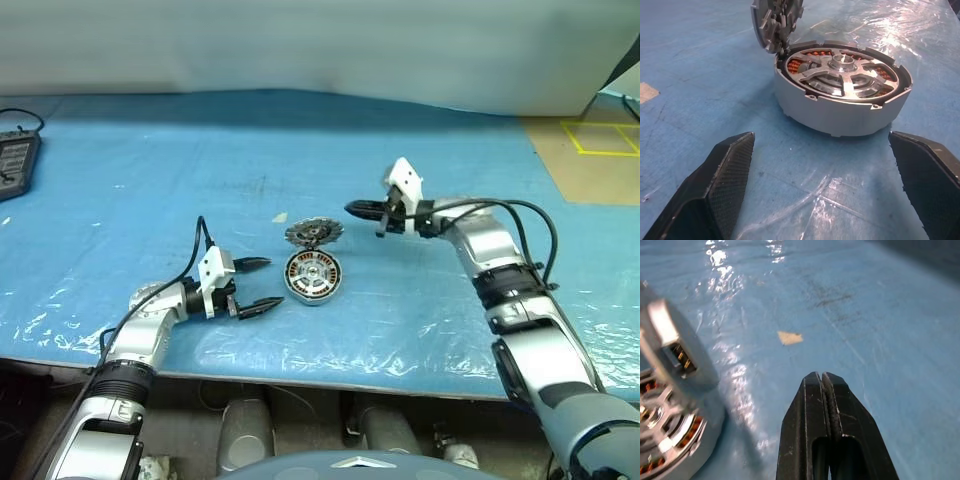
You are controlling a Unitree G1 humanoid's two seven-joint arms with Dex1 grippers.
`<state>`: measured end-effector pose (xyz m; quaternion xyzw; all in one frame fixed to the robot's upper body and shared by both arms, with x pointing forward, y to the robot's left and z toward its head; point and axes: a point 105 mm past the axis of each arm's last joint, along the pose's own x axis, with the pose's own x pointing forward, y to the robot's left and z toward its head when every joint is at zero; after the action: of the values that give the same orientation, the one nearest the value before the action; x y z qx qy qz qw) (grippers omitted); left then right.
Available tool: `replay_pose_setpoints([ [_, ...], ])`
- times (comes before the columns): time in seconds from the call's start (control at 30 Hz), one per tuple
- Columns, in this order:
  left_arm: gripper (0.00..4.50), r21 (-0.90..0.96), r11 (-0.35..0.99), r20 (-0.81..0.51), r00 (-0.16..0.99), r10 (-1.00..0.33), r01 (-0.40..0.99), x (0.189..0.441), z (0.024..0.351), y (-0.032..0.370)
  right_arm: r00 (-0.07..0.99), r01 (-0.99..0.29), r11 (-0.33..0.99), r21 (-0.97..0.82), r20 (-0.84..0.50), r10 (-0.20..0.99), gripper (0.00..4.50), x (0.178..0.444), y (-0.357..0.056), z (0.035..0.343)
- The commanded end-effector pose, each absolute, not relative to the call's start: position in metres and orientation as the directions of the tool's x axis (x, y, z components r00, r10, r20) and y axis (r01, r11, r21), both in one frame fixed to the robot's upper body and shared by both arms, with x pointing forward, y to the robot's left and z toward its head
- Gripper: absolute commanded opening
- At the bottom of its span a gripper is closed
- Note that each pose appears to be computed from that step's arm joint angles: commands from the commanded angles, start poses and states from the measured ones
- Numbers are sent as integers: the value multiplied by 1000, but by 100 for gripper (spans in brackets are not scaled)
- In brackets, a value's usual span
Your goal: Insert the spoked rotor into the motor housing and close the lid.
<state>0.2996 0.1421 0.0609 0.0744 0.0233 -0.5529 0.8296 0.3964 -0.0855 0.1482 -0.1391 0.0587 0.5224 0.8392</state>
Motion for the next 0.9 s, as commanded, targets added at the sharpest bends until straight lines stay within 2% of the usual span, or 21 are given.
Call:
replay_pose_setpoints([
  [0.03, 450, 124, 392, -99, 404, -909, 912, 300, 70, 147, 323, -941, 296, -164, -179, 929, 1, 385, -61, 167],
  [0.13, 450, 125, 405, -100, 418, -903, 906, 299, 70, 151, 190, -978, 174, -112, -164, 968, 1, 364, -44, 167],
  [0.3, 450, 132, 431, -94, 444, -891, 893, 301, 73, 157, 95, -995, 87, -47, -211, 973, 1, 331, -41, 146],
  [0.5, 450, 124, 432, -76, 443, -893, 893, 303, 77, 155, 95, -992, 111, 52, -249, 964, 1, 309, -41, 118],
  [0.77, 450, 114, 415, -80, 425, -902, 903, 304, 77, 152, 127, -977, 170, 126, -291, 948, 1, 306, -39, 87],
  [0.9, 450, 110, 413, -82, 422, -903, 904, 302, 75, 150, 146, -976, 193, 103, -355, 924, 1, 306, -46, 68],
])
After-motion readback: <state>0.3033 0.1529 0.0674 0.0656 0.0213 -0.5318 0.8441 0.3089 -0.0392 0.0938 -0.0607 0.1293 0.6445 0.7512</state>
